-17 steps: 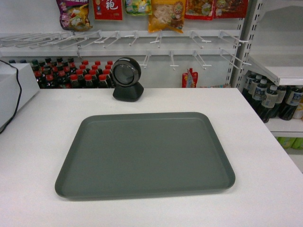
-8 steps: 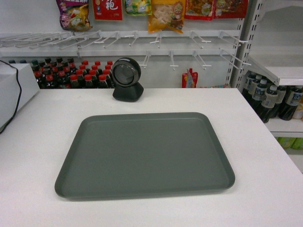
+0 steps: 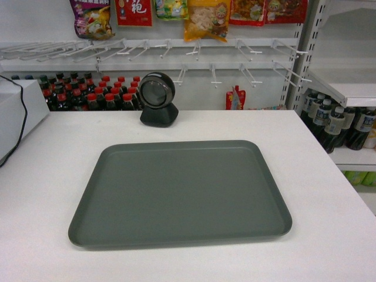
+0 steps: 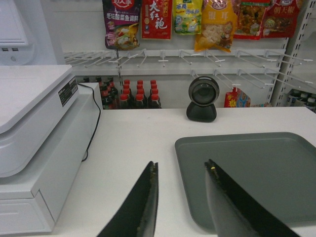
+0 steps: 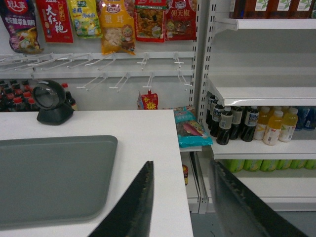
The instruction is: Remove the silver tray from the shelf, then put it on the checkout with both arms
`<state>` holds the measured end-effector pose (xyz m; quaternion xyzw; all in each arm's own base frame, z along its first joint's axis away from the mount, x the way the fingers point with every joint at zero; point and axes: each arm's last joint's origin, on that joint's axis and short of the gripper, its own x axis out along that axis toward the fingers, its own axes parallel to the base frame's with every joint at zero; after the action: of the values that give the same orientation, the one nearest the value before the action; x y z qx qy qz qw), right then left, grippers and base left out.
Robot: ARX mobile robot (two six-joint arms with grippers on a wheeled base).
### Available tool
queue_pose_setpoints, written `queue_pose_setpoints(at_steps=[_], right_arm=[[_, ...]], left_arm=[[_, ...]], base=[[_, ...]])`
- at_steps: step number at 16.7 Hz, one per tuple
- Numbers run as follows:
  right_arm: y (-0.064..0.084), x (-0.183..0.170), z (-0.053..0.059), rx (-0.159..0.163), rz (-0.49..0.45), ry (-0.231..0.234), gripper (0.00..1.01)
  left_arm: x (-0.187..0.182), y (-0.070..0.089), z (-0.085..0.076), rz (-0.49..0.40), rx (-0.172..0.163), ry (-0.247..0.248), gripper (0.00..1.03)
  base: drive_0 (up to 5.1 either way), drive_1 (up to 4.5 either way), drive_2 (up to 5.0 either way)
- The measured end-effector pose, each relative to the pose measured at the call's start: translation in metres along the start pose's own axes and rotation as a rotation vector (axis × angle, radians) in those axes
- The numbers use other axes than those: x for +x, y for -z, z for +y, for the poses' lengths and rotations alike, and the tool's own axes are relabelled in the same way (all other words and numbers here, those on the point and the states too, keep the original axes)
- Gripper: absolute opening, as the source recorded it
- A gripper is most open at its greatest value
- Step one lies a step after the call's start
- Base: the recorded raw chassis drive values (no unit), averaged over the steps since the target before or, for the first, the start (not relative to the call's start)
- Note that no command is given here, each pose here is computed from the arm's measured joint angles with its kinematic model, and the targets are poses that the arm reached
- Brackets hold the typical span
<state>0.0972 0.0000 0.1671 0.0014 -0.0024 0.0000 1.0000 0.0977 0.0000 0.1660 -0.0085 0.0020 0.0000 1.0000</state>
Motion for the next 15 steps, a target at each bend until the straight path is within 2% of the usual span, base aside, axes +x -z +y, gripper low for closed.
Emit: queue_pose_setpoints(at_steps=[6,15], right_arm=[[0.0001,0.0000,0.0000,0.000,0.001,0.000,0.99],[0.0001,0.0000,0.0000,0.000,0.001,0.000,0.98]], left_arm=[[0.0000,-0.0001,0.0000,-0.001,0.000,0.000,0.99],[0.0000,-0.0001,0.0000,-0.001,0.000,0.000,0.98]], base=[[0.0,0.00,0.0],[0.0,0.00,0.0]])
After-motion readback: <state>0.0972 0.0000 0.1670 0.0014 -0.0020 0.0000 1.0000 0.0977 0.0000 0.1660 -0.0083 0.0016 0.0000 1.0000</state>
